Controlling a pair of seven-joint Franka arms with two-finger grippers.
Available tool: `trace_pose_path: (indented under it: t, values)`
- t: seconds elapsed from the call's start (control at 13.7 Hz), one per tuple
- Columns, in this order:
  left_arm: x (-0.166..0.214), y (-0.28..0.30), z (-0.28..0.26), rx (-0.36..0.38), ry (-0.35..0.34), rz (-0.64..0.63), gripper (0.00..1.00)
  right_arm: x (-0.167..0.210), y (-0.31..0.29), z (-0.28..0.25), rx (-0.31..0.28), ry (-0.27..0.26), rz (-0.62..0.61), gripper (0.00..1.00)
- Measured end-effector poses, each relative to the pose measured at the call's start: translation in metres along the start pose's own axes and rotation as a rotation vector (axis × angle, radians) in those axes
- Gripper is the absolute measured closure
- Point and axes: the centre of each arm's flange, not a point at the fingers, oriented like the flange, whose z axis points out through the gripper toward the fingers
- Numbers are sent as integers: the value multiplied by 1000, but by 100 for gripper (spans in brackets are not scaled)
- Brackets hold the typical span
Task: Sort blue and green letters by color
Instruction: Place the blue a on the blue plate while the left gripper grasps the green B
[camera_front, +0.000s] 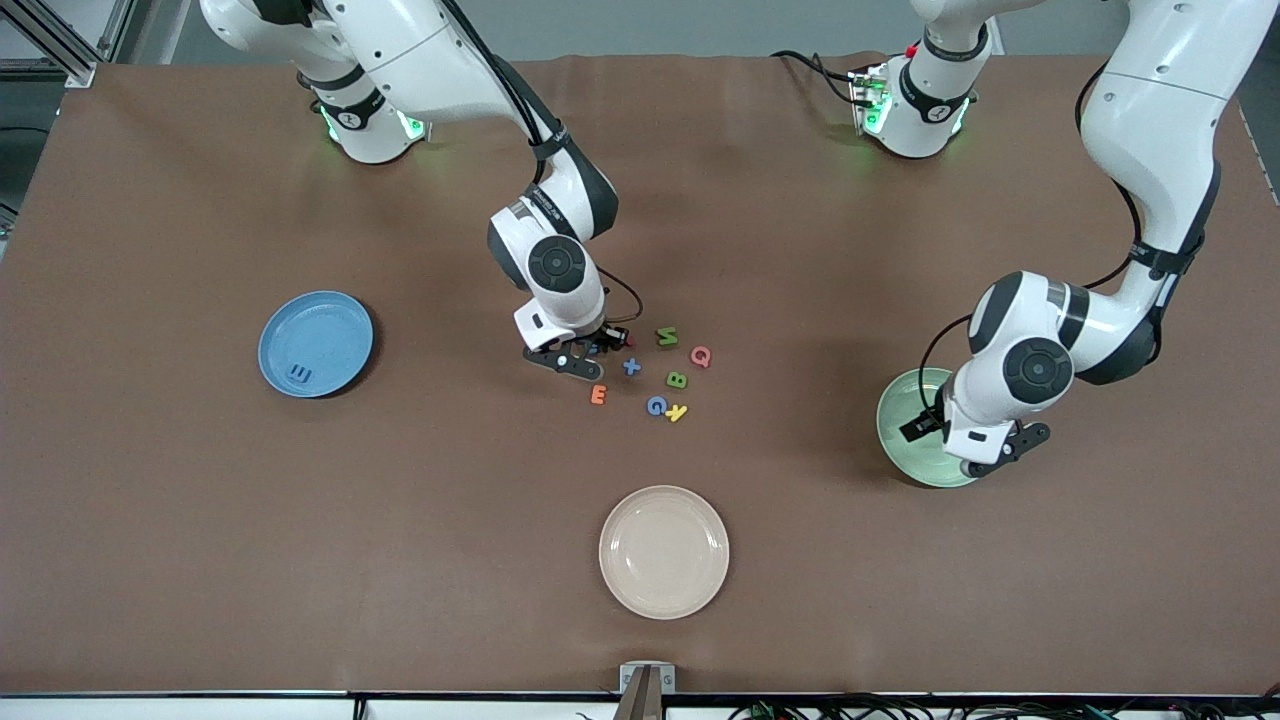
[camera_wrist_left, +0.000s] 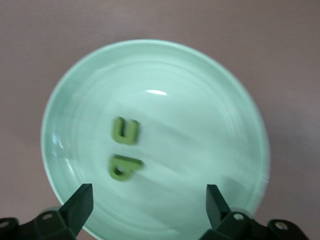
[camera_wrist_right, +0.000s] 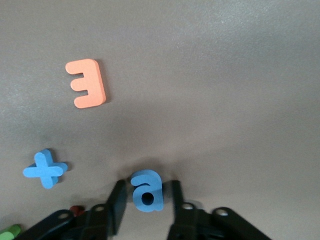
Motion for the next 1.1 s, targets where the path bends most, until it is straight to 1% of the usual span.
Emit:
trace_pose_path:
  t: [0.07,0.15,0.22,0.37,0.44,0.59,0.66,0.73,0.88,0.95,1.02,1.1]
  values:
    - [-9,13,-10,-16,8,-4,0,0,0,0,1,1,0,68]
    - [-20,26,-19,-33,12,-19,0,0,0,0,1,1,0,69]
    - [-33,42,-27,-48,13,-31,0,0,-1,-1,2,1,1,73]
    - [-61,71,-37,-70,12,-36,0,1,0,-1,-1,1,4,73]
    - [-77,86,-40,-74,13,-28,0,3,3,-1,-14,-6,7,73]
    - [-116,120,-42,-88,16,-44,2,13,14,-10,-84,-54,11,73]
    - [-134,137,-42,-102,16,-58,5,21,22,-23,-112,-79,2,73]
    - [-152,154,-41,-116,13,-56,7,31,32,-40,-129,-102,-11,73]
    - [-186,190,-37,-147,4,-41,22,53,63,-77,-165,-146,-54,73]
    - [-202,206,-35,-157,-1,-61,22,66,83,-93,-189,-158,-84,73]
    - [-212,220,-33,-164,-4,-90,28,78,105,-105,-210,-168,-117,73]
    - [-221,230,-31,-170,-10,-121,28,89,128,-115,-219,-180,-149,73]
